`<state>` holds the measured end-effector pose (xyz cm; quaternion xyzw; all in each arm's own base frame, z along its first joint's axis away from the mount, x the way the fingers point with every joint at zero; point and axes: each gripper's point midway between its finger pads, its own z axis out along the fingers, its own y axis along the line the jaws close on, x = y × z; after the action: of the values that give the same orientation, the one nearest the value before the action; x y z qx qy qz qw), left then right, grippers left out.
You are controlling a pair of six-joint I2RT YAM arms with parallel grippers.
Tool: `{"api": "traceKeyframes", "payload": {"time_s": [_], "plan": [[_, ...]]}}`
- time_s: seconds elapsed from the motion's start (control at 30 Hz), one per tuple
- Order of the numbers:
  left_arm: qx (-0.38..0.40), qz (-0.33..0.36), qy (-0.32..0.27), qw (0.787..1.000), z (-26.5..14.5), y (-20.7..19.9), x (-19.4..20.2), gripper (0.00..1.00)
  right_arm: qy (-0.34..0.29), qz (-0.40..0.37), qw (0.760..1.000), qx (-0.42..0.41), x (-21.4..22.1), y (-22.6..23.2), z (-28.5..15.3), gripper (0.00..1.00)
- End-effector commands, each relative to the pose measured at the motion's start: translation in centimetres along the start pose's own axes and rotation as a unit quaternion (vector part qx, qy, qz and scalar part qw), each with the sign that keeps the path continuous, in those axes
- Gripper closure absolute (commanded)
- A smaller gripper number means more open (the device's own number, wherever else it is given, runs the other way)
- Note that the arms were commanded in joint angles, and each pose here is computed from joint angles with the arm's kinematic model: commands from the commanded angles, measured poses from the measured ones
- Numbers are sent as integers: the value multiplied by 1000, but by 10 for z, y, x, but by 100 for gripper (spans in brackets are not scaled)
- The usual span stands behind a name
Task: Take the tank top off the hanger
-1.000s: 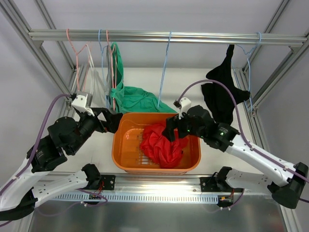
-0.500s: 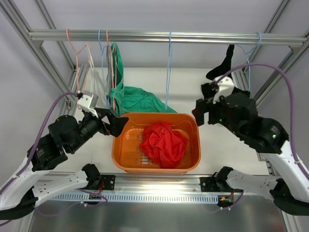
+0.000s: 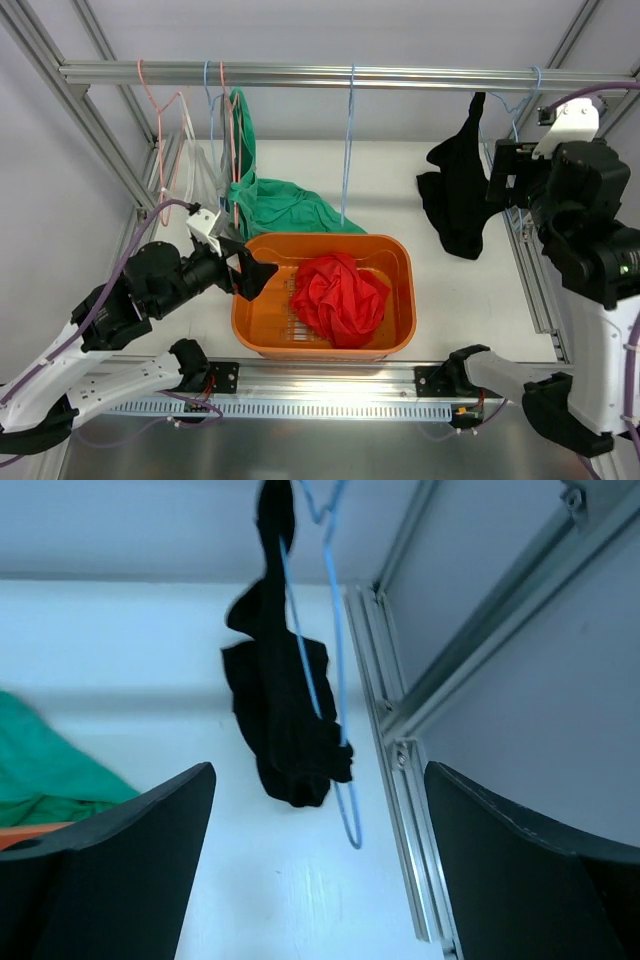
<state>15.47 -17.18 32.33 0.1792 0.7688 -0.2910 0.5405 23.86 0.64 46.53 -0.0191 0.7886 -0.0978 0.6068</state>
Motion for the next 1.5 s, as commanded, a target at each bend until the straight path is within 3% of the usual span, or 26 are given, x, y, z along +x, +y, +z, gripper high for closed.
{"api": "traceKeyframes", "payload": {"time_s": [0.0,0.13,0.23,0.3,0.37,0.53,0.6,0.63,0.67,0.83,1.13,1.47], "plan": [[45,18,15,999,4,-17,3,1,49,-29,998,-24,14,-2,27,10],[67,20,37,997,11,-28,7,1,86,-2,996,-7,25,-25,61,11],[80,20,50,995,14,-33,12,1,109,25,993,-26,34,-30,86,18],[80,20,54,995,16,-34,14,1,105,24,992,-73,32,-15,98,31],[82,20,57,995,17,-35,14,1,116,27,990,-73,36,-16,113,36],[83,17,60,995,18,-36,16,1,99,41,991,-83,21,-14,120,60],[80,18,63,995,20,-35,17,1,95,41,991,-89,20,-12,123,79],[80,18,63,995,19,-35,17,1,96,39,990,-91,21,-12,124,96],[78,18,63,995,20,-34,17,1,98,40,990,-91,21,-12,125,100],[79,17,58,995,17,-33,16,1,98,47,990,-90,21,-11,130,100],[126,-3,48,991,8,-56,-5,1,-15,68,994,-84,-33,-16,108,100],[175,2,46,983,18,-88,-42,1,-24,69,993,-92,-21,-11,75,100]]}}
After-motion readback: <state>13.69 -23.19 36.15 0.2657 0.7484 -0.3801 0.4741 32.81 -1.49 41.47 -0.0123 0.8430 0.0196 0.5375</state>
